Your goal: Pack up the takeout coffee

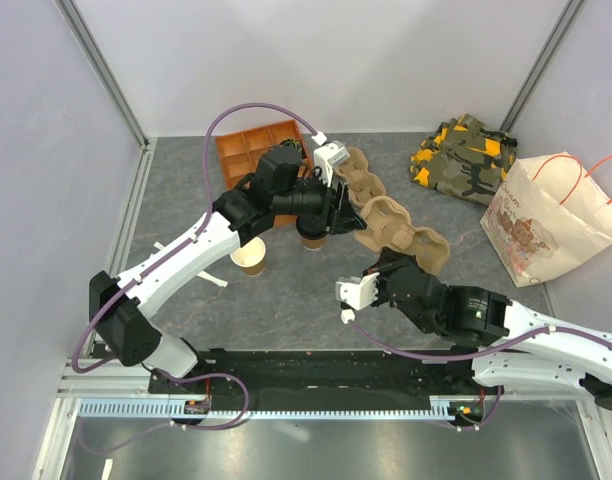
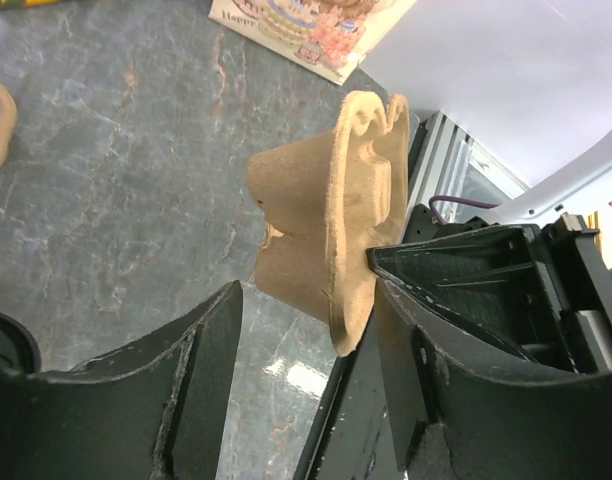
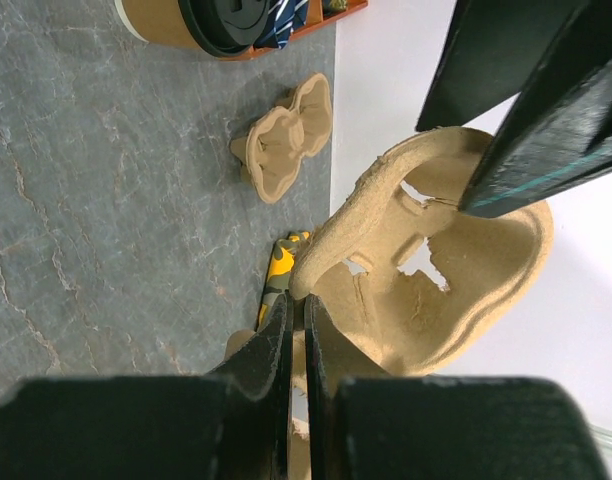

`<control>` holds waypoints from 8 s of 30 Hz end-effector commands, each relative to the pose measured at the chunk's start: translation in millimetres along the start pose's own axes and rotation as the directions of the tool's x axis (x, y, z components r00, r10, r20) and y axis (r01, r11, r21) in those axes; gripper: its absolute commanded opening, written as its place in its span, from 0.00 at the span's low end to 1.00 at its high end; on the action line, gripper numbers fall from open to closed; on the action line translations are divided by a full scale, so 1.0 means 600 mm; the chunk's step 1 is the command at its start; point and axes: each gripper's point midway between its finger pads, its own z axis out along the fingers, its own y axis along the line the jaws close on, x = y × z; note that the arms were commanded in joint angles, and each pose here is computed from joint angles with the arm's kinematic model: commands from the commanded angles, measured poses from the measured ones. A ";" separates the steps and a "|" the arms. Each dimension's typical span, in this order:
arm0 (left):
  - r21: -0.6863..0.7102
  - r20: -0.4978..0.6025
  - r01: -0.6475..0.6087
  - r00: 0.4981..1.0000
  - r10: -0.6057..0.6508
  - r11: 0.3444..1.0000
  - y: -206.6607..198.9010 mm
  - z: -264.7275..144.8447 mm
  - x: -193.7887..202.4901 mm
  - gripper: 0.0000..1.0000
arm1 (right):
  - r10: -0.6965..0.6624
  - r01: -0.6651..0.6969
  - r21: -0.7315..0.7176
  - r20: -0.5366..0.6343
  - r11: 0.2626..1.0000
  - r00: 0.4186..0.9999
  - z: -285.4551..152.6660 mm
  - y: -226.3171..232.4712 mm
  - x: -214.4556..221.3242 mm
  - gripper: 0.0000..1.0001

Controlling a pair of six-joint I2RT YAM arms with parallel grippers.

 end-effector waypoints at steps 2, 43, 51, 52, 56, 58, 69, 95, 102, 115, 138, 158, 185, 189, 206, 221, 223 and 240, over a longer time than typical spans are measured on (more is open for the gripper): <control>0.055 0.053 0.018 0.998 -0.021 0.998 -0.034 -0.004 -0.034 0.57 | 0.013 -0.012 0.066 -0.016 0.998 1.000 -0.008 -0.020 0.004 0.00; -0.053 0.102 0.005 0.995 0.001 0.999 0.026 -0.119 -0.018 0.02 | 0.568 -0.524 0.338 -0.040 0.782 0.822 -0.172 -0.217 0.148 0.98; -0.007 0.103 0.028 0.994 -0.027 1.000 0.014 -0.115 -0.016 0.02 | 0.767 -0.675 0.378 -0.194 0.633 0.611 -0.124 -0.253 0.189 0.98; -0.003 0.103 0.031 0.994 -0.031 1.000 0.014 -0.114 -0.018 0.02 | 0.800 -0.723 0.346 -0.194 0.597 0.568 -0.110 -0.253 0.194 0.98; 0.007 0.106 0.037 0.994 -0.037 0.999 0.009 -0.115 -0.020 0.02 | 0.884 -0.865 0.224 -0.256 0.449 0.392 -0.043 -0.286 0.235 0.98; 0.006 0.110 0.034 0.993 -0.034 0.999 0.007 -0.118 -0.019 0.02 | 0.908 -0.886 0.236 -0.236 0.399 0.346 -0.030 -0.336 0.278 0.98; 0.028 0.113 0.019 0.993 -0.022 0.999 -0.004 -0.129 -0.004 0.02 | 0.952 -0.801 0.516 -0.130 0.303 0.276 -0.191 -0.385 0.521 0.98; 0.052 0.080 0.075 0.994 -0.079 0.996 0.005 -0.113 0.024 0.02 | 0.682 -0.453 0.513 -0.604 0.729 0.412 -0.325 -0.293 0.702 0.66; 0.061 0.070 0.091 0.993 -0.095 0.994 0.008 -0.105 0.024 0.02 | 0.623 -0.376 0.498 -0.658 0.781 0.422 -0.301 -0.283 0.724 0.71; 0.052 0.060 0.092 0.994 -0.095 0.994 0.011 -0.108 0.035 0.02 | 0.780 -0.539 0.579 -0.554 0.613 0.292 -0.308 -0.231 0.638 0.67; 0.041 0.057 0.107 0.992 -0.109 0.993 0.013 -0.110 0.040 0.02 | 0.760 -0.894 0.185 -0.612 0.408 0.220 -0.208 -0.075 0.581 0.70; -0.085 0.199 0.252 0.952 -0.232 0.964 0.083 -0.194 0.002 0.02 | 0.390 -0.457 -0.346 -0.248 0.820 0.887 -0.134 -0.065 0.292 0.00; -0.112 0.220 0.289 0.940 -0.260 0.951 0.102 -0.197 -0.032 0.02 | 0.342 -0.377 -0.443 -0.160 0.814 0.926 -0.139 -0.003 0.205 0.06; -0.117 0.220 0.292 0.940 -0.262 0.949 0.105 -0.197 -0.030 0.02 | 0.295 -0.308 -0.490 -0.106 0.816 0.950 -0.129 0.007 0.192 0.04; -0.141 0.268 0.366 0.908 -0.321 0.920 0.130 -0.225 -0.030 0.02 | 0.285 -0.254 -0.532 -0.023 0.808 0.958 -0.106 -0.003 0.173 0.37; -0.127 0.275 0.332 0.917 -0.288 0.935 0.117 -0.233 -0.045 0.02 | 0.452 -0.420 -0.304 0.039 0.855 0.891 -0.193 -0.105 0.105 0.81; -0.125 0.271 0.334 0.917 -0.292 0.934 0.118 -0.231 -0.043 0.02 | 0.431 -0.400 -0.287 0.055 0.871 0.901 -0.206 -0.095 0.100 0.84; -0.147 0.285 0.349 0.911 -0.298 0.926 0.128 -0.231 -0.029 0.02 | 0.398 -0.371 -0.365 -0.004 0.854 0.917 -0.116 -0.091 0.150 0.00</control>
